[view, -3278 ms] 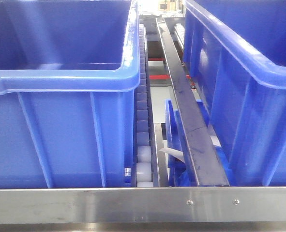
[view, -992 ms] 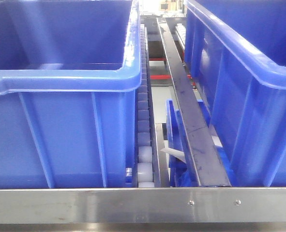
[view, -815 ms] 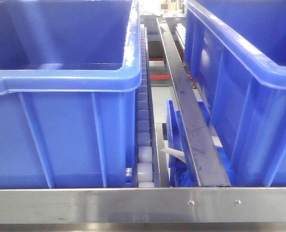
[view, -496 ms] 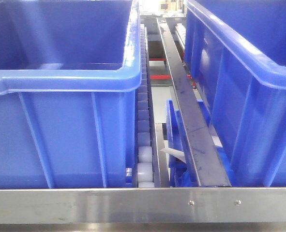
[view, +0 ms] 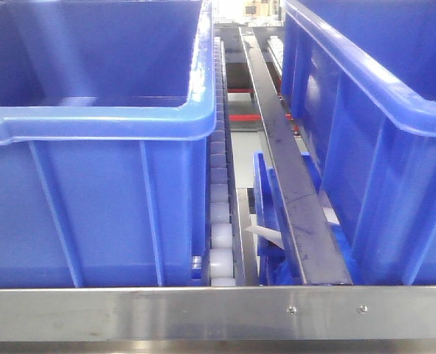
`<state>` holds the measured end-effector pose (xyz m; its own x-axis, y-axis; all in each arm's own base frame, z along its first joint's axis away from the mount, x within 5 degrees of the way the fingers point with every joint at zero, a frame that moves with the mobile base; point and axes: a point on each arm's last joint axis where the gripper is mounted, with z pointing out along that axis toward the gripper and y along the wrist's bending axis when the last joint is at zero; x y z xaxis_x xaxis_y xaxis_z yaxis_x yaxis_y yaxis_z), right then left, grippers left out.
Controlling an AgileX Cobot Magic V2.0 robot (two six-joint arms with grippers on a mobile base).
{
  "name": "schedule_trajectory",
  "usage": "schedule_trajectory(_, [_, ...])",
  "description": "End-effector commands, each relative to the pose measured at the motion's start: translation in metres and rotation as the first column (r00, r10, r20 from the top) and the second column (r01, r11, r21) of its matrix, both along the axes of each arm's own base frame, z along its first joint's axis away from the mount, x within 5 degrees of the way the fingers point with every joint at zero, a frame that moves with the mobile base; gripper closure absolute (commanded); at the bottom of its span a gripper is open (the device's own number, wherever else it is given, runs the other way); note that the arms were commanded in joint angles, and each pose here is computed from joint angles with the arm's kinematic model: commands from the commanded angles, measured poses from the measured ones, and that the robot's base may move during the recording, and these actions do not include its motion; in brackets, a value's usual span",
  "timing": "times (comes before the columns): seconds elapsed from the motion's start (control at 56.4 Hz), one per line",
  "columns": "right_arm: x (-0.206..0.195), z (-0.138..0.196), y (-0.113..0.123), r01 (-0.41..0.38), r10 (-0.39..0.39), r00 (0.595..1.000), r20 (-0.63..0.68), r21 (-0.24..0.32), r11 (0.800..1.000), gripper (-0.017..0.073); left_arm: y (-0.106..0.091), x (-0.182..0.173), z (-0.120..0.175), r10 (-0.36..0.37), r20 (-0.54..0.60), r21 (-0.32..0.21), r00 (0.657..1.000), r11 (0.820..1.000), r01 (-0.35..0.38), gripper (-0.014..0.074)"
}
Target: Pick and sort blue part to right shelf
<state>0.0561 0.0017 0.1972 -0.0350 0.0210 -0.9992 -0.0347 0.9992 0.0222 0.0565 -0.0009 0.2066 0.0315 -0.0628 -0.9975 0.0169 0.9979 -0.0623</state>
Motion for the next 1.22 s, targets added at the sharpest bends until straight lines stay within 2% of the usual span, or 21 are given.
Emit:
schedule_trajectory(0.0, [-0.0016, 0.0121, 0.0007, -0.009, 0.007, 0.989, 0.150, 0.015, 1.000, 0.0528, 0.0000, -0.0011, -0.0012, -0.003, 0.081, -0.009, 0.997, 1.000, 0.004, 0.0470])
schedule_trajectory(1.205, [-0.0019, 0.0143, 0.0008, -0.011, 0.008, 0.985, 0.174, 0.019, 1.000, 0.0528, 0.0000, -0.0011, -0.0012, -0.003, 0.081, -0.009, 0.997, 1.000, 0.004, 0.0470])
